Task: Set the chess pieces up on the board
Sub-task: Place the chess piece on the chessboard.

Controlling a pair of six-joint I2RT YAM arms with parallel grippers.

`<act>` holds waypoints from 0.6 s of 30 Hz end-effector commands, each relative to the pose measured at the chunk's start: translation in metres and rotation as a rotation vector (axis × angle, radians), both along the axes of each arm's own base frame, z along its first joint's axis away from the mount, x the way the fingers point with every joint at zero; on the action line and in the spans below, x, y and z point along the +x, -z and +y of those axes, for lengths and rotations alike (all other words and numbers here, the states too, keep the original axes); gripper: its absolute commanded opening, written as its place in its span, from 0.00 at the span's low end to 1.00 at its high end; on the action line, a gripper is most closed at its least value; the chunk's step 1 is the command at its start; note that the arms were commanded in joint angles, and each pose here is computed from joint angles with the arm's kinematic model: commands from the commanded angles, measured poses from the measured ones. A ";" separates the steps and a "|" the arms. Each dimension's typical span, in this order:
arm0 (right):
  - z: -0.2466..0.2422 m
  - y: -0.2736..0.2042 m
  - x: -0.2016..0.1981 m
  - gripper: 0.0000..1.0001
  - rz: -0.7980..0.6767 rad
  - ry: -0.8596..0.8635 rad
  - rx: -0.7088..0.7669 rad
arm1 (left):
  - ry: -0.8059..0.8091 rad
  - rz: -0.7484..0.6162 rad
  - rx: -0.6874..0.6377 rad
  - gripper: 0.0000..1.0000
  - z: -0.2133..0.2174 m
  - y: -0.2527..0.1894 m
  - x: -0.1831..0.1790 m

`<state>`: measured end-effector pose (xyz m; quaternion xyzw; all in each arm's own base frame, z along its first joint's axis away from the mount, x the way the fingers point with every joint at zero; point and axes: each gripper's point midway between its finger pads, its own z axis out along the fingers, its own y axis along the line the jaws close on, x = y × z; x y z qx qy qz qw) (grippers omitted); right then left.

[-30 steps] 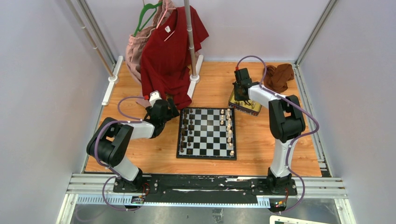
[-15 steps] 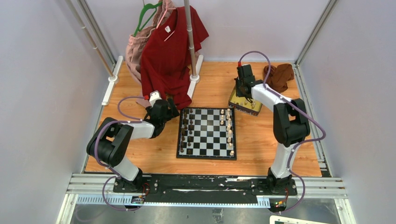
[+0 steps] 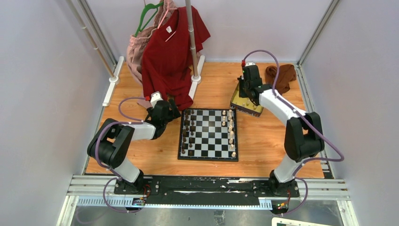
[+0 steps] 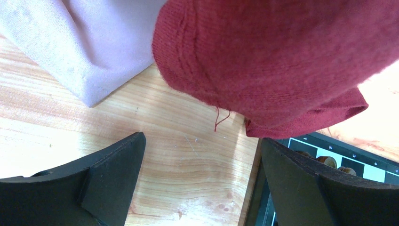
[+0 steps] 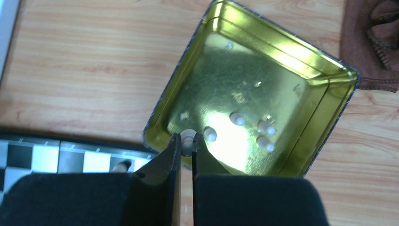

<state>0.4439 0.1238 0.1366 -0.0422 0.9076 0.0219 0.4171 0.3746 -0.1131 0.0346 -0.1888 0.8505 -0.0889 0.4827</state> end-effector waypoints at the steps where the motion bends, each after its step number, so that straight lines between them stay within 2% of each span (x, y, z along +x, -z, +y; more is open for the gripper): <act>1: 0.032 -0.006 -0.041 0.00 0.018 -0.126 -0.013 | -0.024 0.063 0.038 1.00 0.013 0.016 -0.014; 11: 0.075 -0.005 -0.122 0.00 0.008 -0.281 -0.115 | -0.022 0.062 0.035 1.00 0.012 0.016 -0.015; 18: 0.095 0.010 -0.157 0.00 0.025 -0.336 -0.156 | -0.018 0.060 0.036 1.00 0.012 0.016 -0.016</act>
